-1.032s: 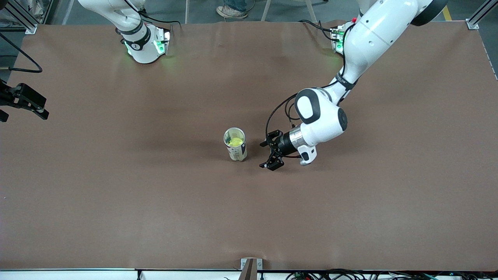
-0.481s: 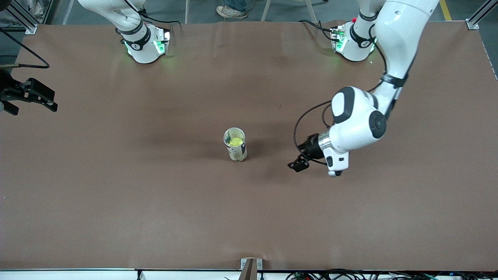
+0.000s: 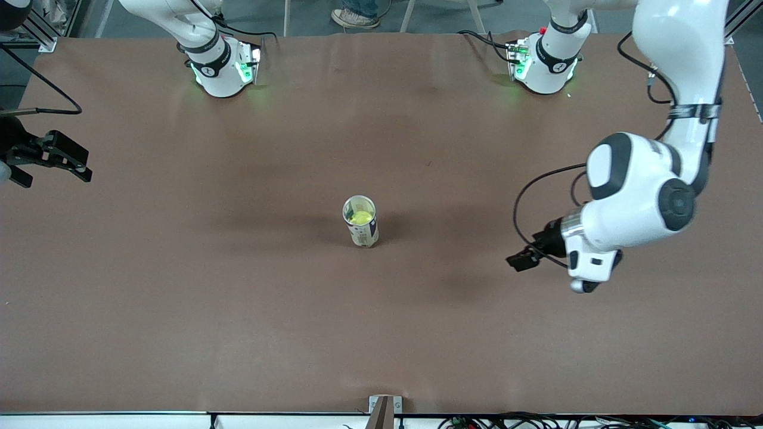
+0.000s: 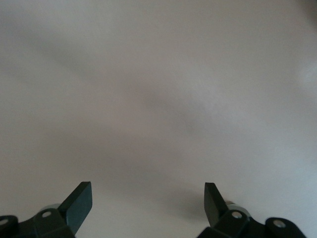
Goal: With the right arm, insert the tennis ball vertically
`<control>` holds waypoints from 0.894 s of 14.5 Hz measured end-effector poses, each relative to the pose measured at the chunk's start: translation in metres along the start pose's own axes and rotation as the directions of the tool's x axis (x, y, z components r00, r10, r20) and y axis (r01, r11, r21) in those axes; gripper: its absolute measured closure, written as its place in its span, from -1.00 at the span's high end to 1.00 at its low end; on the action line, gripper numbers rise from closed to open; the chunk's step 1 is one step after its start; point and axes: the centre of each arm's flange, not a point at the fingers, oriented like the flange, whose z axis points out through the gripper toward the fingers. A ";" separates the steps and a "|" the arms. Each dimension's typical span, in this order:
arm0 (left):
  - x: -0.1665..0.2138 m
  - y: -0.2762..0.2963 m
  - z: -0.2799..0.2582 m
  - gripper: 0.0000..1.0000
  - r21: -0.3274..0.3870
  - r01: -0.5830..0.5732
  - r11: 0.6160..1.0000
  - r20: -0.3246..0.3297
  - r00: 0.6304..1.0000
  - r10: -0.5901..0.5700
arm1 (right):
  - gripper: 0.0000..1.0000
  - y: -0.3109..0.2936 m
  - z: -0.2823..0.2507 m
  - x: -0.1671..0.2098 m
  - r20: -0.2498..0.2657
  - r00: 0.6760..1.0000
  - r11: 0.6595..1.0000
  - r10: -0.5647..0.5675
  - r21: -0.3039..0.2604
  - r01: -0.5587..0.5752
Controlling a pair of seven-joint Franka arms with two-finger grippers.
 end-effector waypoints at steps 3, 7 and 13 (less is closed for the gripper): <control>0.017 -0.029 -0.038 1.00 0.063 -0.163 0.985 -0.049 0.985 0.166 | 1.00 0.000 0.005 0.001 0.002 1.000 1.000 0.000 0.000 0.000; 0.014 -0.051 -0.094 1.00 0.134 -0.323 0.937 -0.033 0.943 0.330 | 1.00 0.001 0.010 0.001 0.008 1.000 1.000 0.002 0.001 -0.002; -0.004 -0.056 -0.146 1.00 0.213 -0.526 0.823 0.017 0.844 0.535 | 1.00 0.004 0.010 0.001 0.009 1.000 1.000 0.008 0.000 -0.008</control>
